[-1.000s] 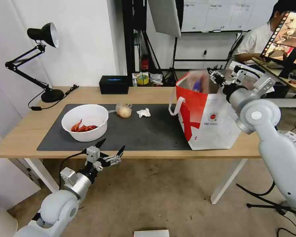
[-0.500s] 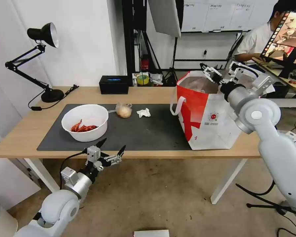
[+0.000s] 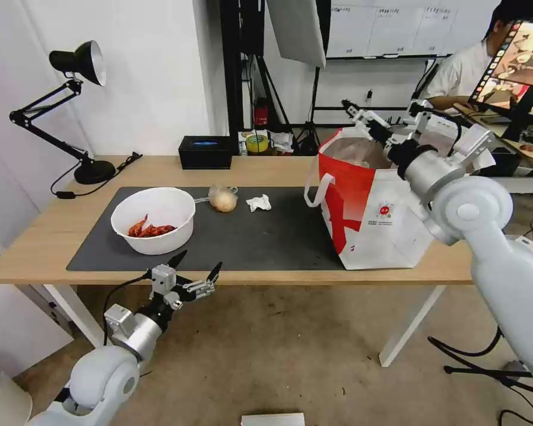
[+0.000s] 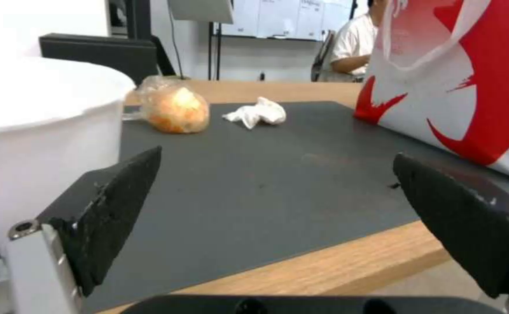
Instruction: Pick up the trash from the table and place it into the takeout bag.
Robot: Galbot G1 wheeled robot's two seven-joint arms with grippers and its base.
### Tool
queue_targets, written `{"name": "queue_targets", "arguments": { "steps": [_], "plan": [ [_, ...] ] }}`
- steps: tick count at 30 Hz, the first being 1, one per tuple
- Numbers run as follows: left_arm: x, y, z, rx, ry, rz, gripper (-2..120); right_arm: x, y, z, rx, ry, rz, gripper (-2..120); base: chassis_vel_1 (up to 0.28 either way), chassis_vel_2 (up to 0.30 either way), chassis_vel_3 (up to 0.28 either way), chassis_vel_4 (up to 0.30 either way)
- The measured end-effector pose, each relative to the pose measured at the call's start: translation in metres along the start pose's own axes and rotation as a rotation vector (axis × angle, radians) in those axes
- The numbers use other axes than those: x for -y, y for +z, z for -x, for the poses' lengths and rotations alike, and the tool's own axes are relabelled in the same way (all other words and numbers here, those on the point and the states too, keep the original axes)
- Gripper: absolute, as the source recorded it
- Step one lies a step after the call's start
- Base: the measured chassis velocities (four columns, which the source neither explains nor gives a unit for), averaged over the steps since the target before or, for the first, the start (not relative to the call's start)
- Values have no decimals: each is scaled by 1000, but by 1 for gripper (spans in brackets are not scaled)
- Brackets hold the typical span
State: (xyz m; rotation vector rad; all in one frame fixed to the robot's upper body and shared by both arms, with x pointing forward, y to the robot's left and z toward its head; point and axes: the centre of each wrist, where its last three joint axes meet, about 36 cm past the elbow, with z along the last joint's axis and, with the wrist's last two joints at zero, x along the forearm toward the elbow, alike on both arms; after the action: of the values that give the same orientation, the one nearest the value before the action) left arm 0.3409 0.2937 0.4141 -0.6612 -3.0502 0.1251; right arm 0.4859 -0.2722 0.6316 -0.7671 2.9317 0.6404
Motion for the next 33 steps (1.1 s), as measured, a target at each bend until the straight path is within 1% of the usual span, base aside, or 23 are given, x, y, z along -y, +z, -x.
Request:
{"name": "queue_targets", "arguments": {
  "steps": [1, 2, 4, 5, 7, 8, 11, 12, 15, 16, 18, 19, 22, 23, 25, 26, 29, 31, 33],
  "plan": [
    [-1, 0, -1, 2, -3, 2, 100, 0, 7, -3, 6, -9, -49, 100, 0, 0, 0, 0],
    [-1, 0, -1, 2, -3, 2, 100, 0, 7, -3, 6, -9, -49, 100, 0, 0, 0, 0],
    [-3, -1, -2, 6, -10, 7, 100, 0, 24, -12, 22, -47, -158, 100, 0, 0, 0, 0],
    [-3, -1, -2, 6, -10, 7, 100, 0, 24, -12, 22, -47, -158, 100, 0, 0, 0, 0],
    [-4, -2, -3, 9, -15, 11, 100, -1, 38, -23, 31, -84, -232, 100, 0, 0, 0, 0],
    [-4, -2, -3, 9, -15, 11, 100, -1, 38, -23, 31, -84, -232, 100, 0, 0, 0, 0],
    [-4, 0, -4, 12, -22, 20, 100, -3, 57, -39, 23, -121, -287, 100, 0, 0, 0, 0],
    [-4, 0, -4, 12, -22, 20, 100, -3, 57, -39, 23, -121, -287, 100, 0, 0, 0, 0],
    [-3, 1, -4, 22, -42, 22, 100, -5, 80, -60, 1, -118, -293, 100, 0, 0, 0, 0],
    [-3, 1, -4, 22, -42, 22, 100, -5, 80, -60, 1, -118, -293, 100, 0, 0, 0, 0],
    [-3, 2, -5, 25, -51, 25, 100, -7, 98, -77, -25, -103, -273, 100, 0, 0, 0, 0],
    [-3, 2, -5, 25, -51, 25, 100, -7, 98, -77, -25, -103, -273, 100, 0, 0, 0, 0],
    [-7, 2, -8, 25, -69, 31, 100, -9, 124, -100, -56, -70, -252, 100, 0, 0, 0, 0],
    [-7, 2, -8, 25, -69, 31, 100, -9, 124, -100, -56, -70, -252, 100, 0, 0, 0, 0],
    [-8, 3, -11, 25, -82, 33, 100, -11, 143, -114, -69, -43, -238, 100, 0, 0, 0, 0],
    [-8, 3, -11, 25, -82, 33, 100, -11, 143, -114, -69, -43, -238, 100, 0, 0, 0, 0],
    [-11, 6, -14, 18, -108, 43, 100, -15, 164, -126, -64, -5, -226, 100, 0, 0, 0, 0],
    [-11, 7, -15, 17, -115, 45, 100, -16, 168, -128, -61, 5, -223, 100, 0, 0, 0, 0],
    [-14, 9, -18, 15, -136, 50, 100, -20, 181, -136, -54, 50, -210, 100, 0, 0, 0, 0]
  ]
}}
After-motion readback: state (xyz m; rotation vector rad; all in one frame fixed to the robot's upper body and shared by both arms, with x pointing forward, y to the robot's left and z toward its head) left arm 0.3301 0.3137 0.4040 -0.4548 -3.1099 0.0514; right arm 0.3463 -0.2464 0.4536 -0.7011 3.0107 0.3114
